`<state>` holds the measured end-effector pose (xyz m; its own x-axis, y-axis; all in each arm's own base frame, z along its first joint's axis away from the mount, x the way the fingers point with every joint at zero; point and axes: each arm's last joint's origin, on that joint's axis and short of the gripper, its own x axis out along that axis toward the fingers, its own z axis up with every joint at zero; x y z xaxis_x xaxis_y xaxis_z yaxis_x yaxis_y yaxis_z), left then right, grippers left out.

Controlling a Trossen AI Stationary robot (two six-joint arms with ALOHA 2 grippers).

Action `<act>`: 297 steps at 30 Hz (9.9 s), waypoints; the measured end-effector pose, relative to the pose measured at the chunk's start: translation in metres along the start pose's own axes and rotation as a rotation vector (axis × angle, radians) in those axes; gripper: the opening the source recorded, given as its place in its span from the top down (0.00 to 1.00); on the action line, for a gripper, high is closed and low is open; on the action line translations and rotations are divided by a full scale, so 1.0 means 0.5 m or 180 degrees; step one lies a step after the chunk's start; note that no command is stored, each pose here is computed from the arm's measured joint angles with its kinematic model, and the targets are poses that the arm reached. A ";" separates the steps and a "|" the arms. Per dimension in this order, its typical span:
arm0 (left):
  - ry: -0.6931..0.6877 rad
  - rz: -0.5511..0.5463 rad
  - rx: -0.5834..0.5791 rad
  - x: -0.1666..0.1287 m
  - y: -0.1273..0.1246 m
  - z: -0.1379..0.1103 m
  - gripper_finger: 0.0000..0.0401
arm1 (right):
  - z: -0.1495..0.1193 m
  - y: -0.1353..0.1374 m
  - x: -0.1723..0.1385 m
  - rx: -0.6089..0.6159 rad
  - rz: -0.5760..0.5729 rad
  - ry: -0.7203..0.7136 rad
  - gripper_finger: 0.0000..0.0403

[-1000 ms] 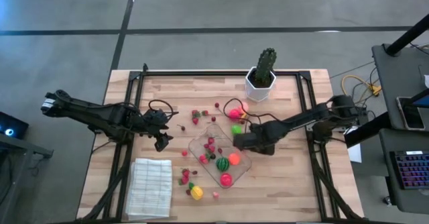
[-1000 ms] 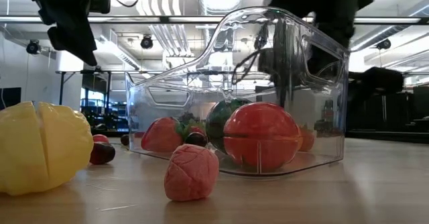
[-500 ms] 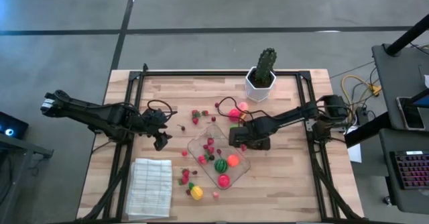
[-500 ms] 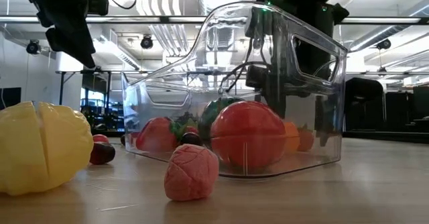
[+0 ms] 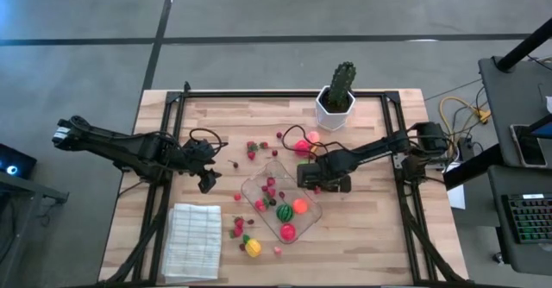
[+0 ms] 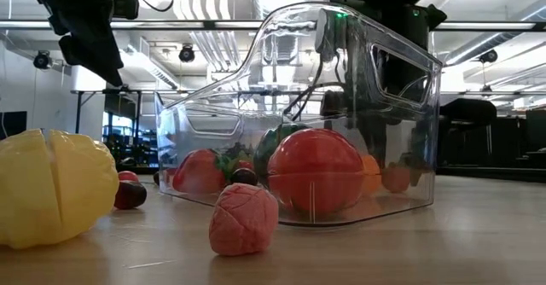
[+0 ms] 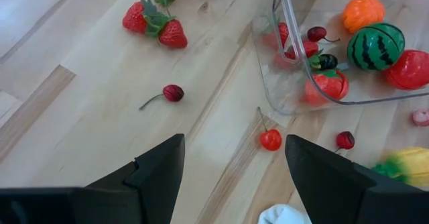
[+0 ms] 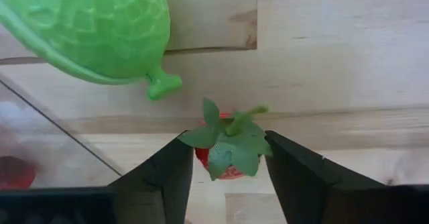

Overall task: Pick and placing Produce into tupperware
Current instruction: Put the red strawberry into the transparent bin, then put the red cherry into the transparent bin, then put the green melon into the transparent bin

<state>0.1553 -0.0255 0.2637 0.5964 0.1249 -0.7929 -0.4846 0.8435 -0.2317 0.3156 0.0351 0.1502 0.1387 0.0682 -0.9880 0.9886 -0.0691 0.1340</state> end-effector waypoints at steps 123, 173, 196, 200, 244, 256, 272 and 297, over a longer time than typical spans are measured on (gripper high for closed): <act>0.0945 0.0229 -0.0203 0.233 -0.090 -0.029 0.39 | -0.204 -0.004 -0.374 -0.1508 0.0189 -0.1790 0.19; 0.0982 0.0184 -0.0168 0.293 -0.127 -0.035 0.72 | -0.204 -0.004 -0.371 -0.1488 0.0188 -0.1794 0.19; -0.0066 -0.0238 0.0277 0.153 -0.150 0.053 0.79 | -0.201 -0.005 -0.373 -0.1397 0.0243 -0.1937 0.19; -0.0637 -0.0569 0.0522 0.102 -0.159 0.086 0.79 | -0.199 -0.006 -0.377 -0.1400 0.0268 -0.1975 0.19; -0.0430 -0.1280 0.0713 0.268 -0.265 0.148 0.42 | -0.183 -0.024 -0.419 -0.1236 0.0587 -0.2260 0.19; -0.0453 -0.1282 0.0754 0.207 -0.250 0.157 0.32 | -0.183 -0.024 -0.419 -0.1345 0.0550 -0.2272 0.19; 0.0623 -0.0527 0.0863 0.130 -0.141 0.061 0.32 | -0.182 -0.025 -0.421 -0.1448 0.0519 -0.2274 0.19; 0.0346 -0.0477 0.0466 0.089 -0.052 0.013 0.32 | -0.137 -0.131 -0.384 -0.1603 0.0797 -0.1771 0.19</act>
<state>0.1988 -0.0384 0.2379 0.5785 -0.0576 -0.8137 -0.2931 0.9162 -0.2733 0.2285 0.0945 0.3365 0.4421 -0.4069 -0.7994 0.8581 0.4514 0.2448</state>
